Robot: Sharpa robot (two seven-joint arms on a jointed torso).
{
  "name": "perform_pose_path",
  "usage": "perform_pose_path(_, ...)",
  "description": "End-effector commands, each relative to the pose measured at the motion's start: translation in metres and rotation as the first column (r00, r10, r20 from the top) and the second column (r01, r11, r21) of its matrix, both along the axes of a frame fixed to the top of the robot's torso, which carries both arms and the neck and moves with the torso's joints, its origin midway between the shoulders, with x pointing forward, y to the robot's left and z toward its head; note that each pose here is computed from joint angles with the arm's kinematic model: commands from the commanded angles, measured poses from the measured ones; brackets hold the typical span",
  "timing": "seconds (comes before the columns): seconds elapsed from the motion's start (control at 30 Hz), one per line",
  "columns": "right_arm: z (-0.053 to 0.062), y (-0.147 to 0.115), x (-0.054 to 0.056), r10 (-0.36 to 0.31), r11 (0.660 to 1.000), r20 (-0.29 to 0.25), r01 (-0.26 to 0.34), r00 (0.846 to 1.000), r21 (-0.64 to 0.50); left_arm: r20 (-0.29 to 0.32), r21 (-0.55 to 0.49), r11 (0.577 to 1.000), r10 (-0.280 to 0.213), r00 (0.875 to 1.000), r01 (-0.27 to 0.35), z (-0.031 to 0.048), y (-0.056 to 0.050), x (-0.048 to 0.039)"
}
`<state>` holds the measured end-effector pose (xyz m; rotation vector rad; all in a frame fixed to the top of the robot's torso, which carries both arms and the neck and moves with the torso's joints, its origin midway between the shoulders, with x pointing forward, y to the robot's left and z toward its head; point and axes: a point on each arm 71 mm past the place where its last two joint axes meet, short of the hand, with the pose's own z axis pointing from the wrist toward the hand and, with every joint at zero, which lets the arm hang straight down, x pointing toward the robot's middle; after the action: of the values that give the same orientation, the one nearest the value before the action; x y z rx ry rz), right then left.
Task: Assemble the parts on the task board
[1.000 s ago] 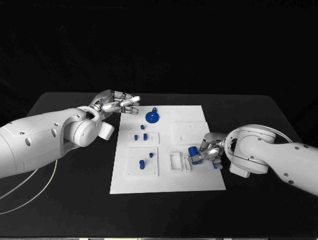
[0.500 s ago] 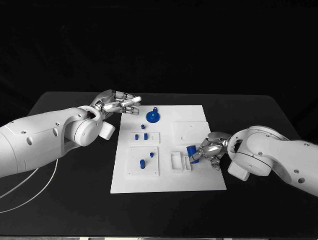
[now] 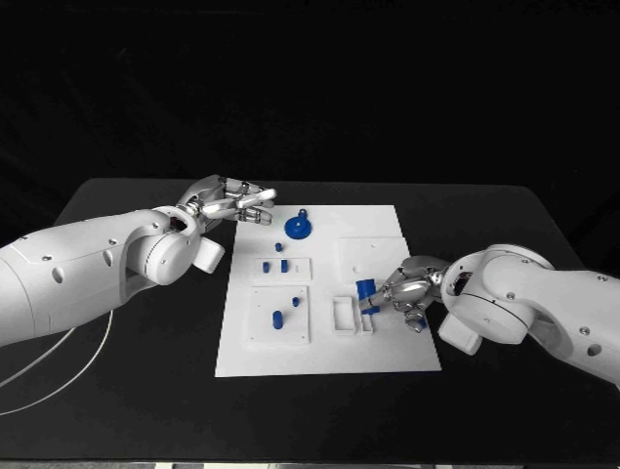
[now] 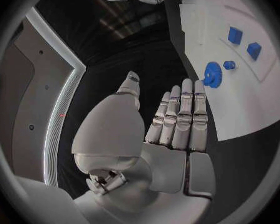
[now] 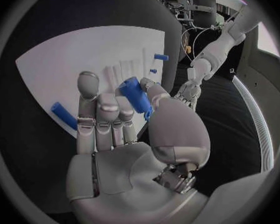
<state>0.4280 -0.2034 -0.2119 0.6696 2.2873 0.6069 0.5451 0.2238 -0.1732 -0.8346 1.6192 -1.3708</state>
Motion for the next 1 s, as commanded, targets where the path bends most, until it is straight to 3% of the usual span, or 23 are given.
perform_pose_path(0.03,-0.003,0.000,-0.002,-0.013,1.000,-0.048,0.012,0.999,-0.026,0.000,-0.002,1.000,-0.021,1.000,0.021,0.0008,-0.003,-0.0006)
perform_pose_path(0.63,-0.004,0.007,-0.005,0.087,0.991,-0.041,-0.091,0.995,-0.096,0.000,0.001,1.000,-0.024,1.000,0.024,0.0010,-0.004,-0.0004)
perform_pose_path(1.0,-0.010,0.014,-0.002,0.115,0.979,0.011,-0.111,0.993,-0.170,-0.001,0.001,1.000,-0.029,1.000,0.029,0.0010,-0.006,-0.0002)
